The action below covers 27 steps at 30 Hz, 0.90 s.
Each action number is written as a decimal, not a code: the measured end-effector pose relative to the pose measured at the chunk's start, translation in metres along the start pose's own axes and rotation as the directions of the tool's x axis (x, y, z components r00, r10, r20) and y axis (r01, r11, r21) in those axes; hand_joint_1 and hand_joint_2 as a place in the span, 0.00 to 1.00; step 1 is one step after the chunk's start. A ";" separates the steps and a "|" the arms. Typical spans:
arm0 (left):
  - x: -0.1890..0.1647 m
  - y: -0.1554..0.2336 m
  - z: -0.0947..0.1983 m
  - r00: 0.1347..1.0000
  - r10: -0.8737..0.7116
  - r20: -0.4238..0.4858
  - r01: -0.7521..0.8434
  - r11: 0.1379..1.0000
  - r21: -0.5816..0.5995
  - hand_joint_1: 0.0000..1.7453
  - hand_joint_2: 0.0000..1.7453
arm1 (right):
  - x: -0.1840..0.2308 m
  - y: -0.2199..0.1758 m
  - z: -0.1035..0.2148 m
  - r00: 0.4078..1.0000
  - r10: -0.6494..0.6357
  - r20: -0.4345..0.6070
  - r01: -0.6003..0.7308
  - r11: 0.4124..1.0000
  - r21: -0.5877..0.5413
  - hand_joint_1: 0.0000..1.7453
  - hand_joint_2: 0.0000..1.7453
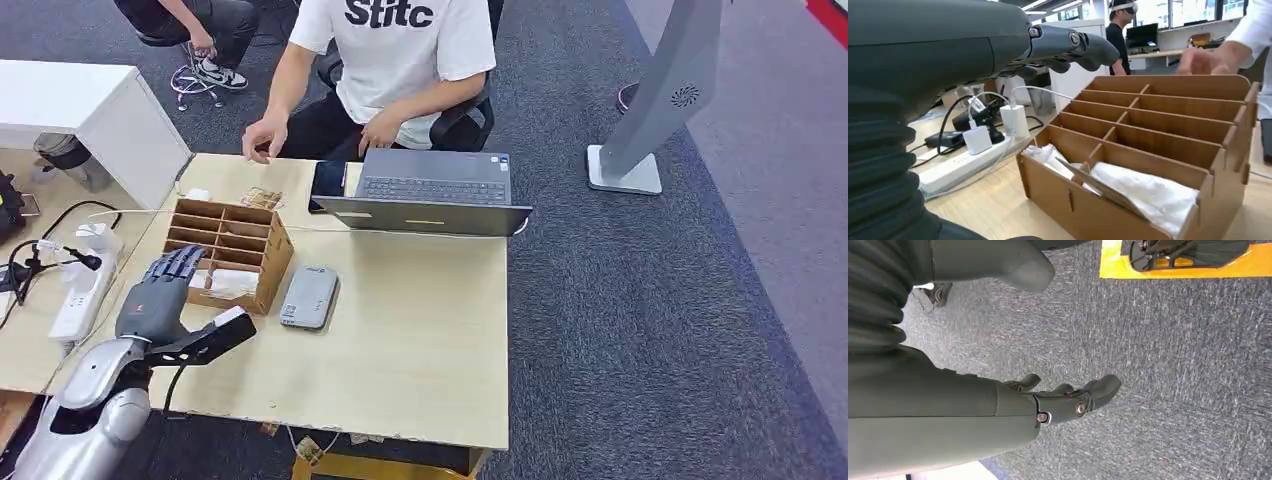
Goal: Pass the card to the sensor for recognition and then transmit it.
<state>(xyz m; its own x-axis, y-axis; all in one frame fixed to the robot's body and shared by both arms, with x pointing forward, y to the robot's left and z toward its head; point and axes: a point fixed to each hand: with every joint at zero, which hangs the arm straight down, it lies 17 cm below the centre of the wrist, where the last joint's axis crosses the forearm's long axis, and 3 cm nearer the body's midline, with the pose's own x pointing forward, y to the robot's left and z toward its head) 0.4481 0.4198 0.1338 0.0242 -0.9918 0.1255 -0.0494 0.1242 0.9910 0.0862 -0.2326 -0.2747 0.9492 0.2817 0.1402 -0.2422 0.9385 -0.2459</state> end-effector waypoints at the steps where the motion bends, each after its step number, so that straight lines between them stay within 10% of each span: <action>1: 0.001 -0.001 -0.001 1.000 0.003 0.000 -0.003 1.000 -0.002 0.00 1.00 | 0.000 0.000 0.000 1.000 0.001 0.000 -0.001 1.000 0.001 0.00 1.00; 13: -0.002 -0.006 -0.003 1.000 0.005 -0.002 -0.005 1.000 0.002 0.02 1.00 | 0.001 0.000 0.000 1.000 0.009 0.004 -0.009 1.000 0.003 0.00 1.00; 16: -0.003 -0.006 -0.003 1.000 0.003 -0.003 -0.003 1.000 0.001 0.42 1.00 | 0.001 0.000 0.000 1.000 0.011 0.005 -0.011 1.000 0.004 0.00 1.00; 19: -0.004 -0.007 -0.002 1.000 0.000 -0.005 0.000 1.000 -0.002 0.42 1.00 | 0.001 0.000 0.000 1.000 0.011 0.005 -0.012 1.000 0.004 0.00 1.00; 21: -0.005 -0.008 -0.002 1.000 0.000 -0.007 0.000 1.000 -0.004 0.87 1.00 | 0.002 0.000 0.000 1.000 0.011 0.006 -0.011 1.000 0.004 0.00 1.00; 27: -0.008 -0.012 -0.002 1.000 -0.014 -0.014 0.014 1.000 -0.010 1.00 1.00 | 0.003 0.000 0.000 1.000 0.015 0.007 -0.015 1.000 0.005 0.00 1.00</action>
<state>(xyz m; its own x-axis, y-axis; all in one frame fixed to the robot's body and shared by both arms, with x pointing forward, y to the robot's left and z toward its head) 0.4501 0.4268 0.1209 0.0389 -0.9930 0.1120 -0.0395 0.1104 0.9931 0.0892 -0.2320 -0.2744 0.9441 0.2971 0.1430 -0.2575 0.9352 -0.2432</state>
